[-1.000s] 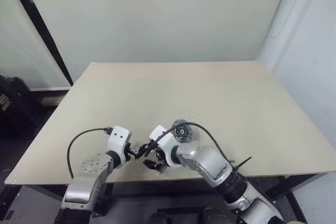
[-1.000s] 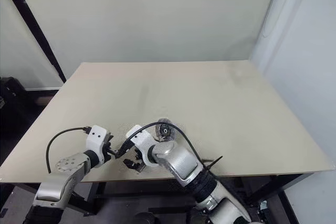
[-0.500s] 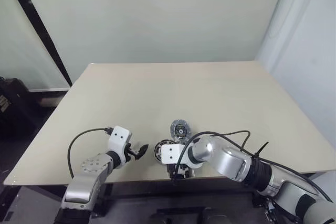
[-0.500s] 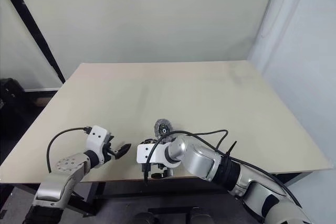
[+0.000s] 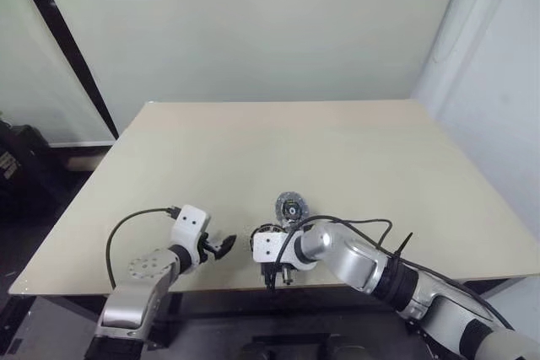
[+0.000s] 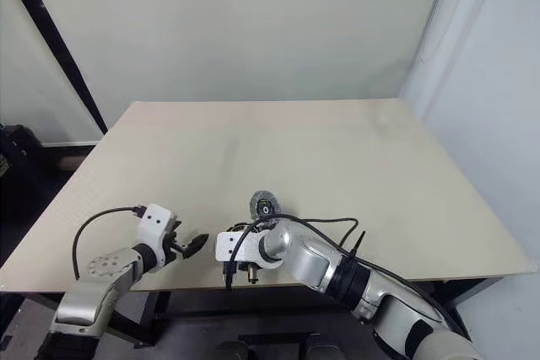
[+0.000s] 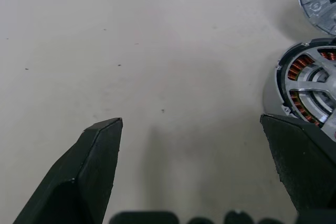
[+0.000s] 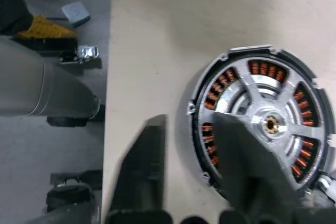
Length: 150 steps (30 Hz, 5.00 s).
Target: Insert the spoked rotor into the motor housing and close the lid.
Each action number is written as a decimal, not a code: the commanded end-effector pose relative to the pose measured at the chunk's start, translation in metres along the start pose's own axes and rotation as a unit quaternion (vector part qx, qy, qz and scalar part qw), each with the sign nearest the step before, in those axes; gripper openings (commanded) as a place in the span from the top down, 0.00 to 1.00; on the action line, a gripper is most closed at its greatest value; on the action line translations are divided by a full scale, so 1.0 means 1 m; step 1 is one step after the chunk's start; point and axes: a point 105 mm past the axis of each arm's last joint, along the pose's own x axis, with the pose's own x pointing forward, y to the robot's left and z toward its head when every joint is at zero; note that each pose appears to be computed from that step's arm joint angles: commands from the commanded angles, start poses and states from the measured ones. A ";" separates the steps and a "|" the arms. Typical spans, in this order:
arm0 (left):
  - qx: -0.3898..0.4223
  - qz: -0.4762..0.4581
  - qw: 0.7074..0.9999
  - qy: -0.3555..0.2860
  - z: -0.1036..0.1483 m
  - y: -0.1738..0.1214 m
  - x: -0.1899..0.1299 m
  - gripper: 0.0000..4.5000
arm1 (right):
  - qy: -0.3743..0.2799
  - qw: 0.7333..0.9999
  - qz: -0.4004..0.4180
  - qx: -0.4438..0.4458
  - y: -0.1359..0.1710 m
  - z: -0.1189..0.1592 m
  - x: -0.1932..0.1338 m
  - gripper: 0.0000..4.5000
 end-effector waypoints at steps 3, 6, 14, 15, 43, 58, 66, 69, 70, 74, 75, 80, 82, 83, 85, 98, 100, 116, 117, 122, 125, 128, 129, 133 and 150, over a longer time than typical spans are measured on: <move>0.017 0.008 0.999 -0.026 0.018 0.005 -0.004 0.00 | -0.016 1.000 -0.022 0.006 -0.008 0.006 -0.003 0.99; 0.017 0.008 0.999 -0.027 0.018 0.005 -0.003 0.00 | -0.040 0.998 -0.032 0.039 -0.010 0.015 -0.003 0.99; 0.015 0.009 0.999 -0.028 0.017 0.004 -0.004 0.00 | -0.078 0.986 -0.042 0.140 -0.008 0.029 0.005 0.99; 0.015 0.008 0.999 -0.028 0.016 0.004 -0.004 0.00 | -0.081 0.982 -0.044 0.163 -0.008 0.031 0.007 0.99; -0.008 -0.016 0.999 -0.036 0.017 -0.002 -0.006 0.00 | -0.173 0.940 -0.261 0.137 -0.090 0.052 -0.083 0.01; -0.020 -0.069 0.997 -0.031 0.019 -0.017 -0.011 0.00 | 0.004 0.940 -0.316 0.125 -0.117 -0.076 -0.101 0.01; -0.053 -0.082 0.994 -0.039 0.023 -0.018 -0.019 0.09 | -0.129 0.934 -0.258 0.211 -0.088 -0.032 -0.054 0.00; -0.070 -0.091 0.992 -0.052 0.029 -0.020 -0.023 0.30 | -0.149 0.936 -0.237 0.216 -0.080 -0.017 -0.041 0.00; -0.072 -0.091 0.992 -0.053 0.030 -0.019 -0.024 0.38 | -0.150 0.937 -0.232 0.215 -0.078 -0.015 -0.037 0.00; -0.076 -0.091 0.992 -0.050 0.030 -0.019 -0.027 0.71 | -0.152 0.939 -0.219 0.217 -0.069 -0.010 -0.022 0.00; -0.076 -0.091 0.992 -0.049 0.029 -0.019 -0.028 0.79 | -0.151 0.940 -0.215 0.216 -0.067 -0.009 -0.018 0.00; -0.077 -0.092 0.992 -0.046 0.028 -0.021 -0.032 0.99 | -0.149 0.943 -0.207 0.214 -0.062 -0.013 -0.005 0.00; -0.078 -0.091 0.992 -0.046 0.028 -0.021 -0.033 0.99 | -0.158 0.943 -0.198 0.216 -0.061 -0.012 -0.003 0.00; -0.079 -0.091 0.992 -0.045 0.028 -0.021 -0.033 0.99 | -0.167 0.941 -0.194 0.221 -0.061 -0.012 -0.003 0.00; -0.080 -0.089 0.992 -0.045 0.027 -0.021 -0.034 0.99 | -0.179 0.938 -0.186 0.230 -0.064 -0.011 -0.006 0.00; -0.087 -0.088 0.992 -0.039 0.023 -0.018 -0.036 0.99 | -0.190 0.967 -0.013 0.172 -0.067 -0.023 -0.034 0.00; -0.088 -0.088 0.992 -0.038 0.022 -0.018 -0.037 0.99 | -0.186 0.966 0.005 0.180 -0.065 -0.024 -0.032 0.00; -0.088 -0.146 0.985 -0.013 0.004 -0.028 -0.055 0.99 | -0.197 0.969 0.046 0.143 -0.062 -0.011 -0.008 0.00; -0.088 -0.146 0.985 -0.013 0.004 -0.029 -0.055 0.99 | -0.196 0.969 0.046 0.144 -0.062 -0.012 -0.007 0.00; -0.084 -0.143 0.986 -0.012 0.005 -0.029 -0.056 0.99 | -0.191 0.969 0.044 0.148 -0.063 -0.012 -0.003 0.00; -0.083 -0.141 0.986 -0.013 0.005 -0.029 -0.056 1.00 | -0.189 0.969 0.043 0.153 -0.064 -0.012 -0.002 0.09; -0.082 -0.139 0.987 -0.014 0.007 -0.029 -0.056 1.00 | -0.192 0.966 0.039 0.167 -0.066 -0.011 -0.001 0.28; -0.081 -0.139 0.987 -0.015 0.007 -0.029 -0.056 1.00 | -0.192 0.966 0.038 0.171 -0.066 -0.010 0.000 0.30; -0.081 -0.138 0.987 -0.016 0.008 -0.029 -0.055 1.00 | -0.191 0.965 0.035 0.177 -0.066 -0.010 0.001 0.30; -0.079 -0.137 0.987 -0.020 0.011 -0.029 -0.051 1.00 | -0.106 0.982 0.021 0.153 -0.054 -0.026 0.012 0.30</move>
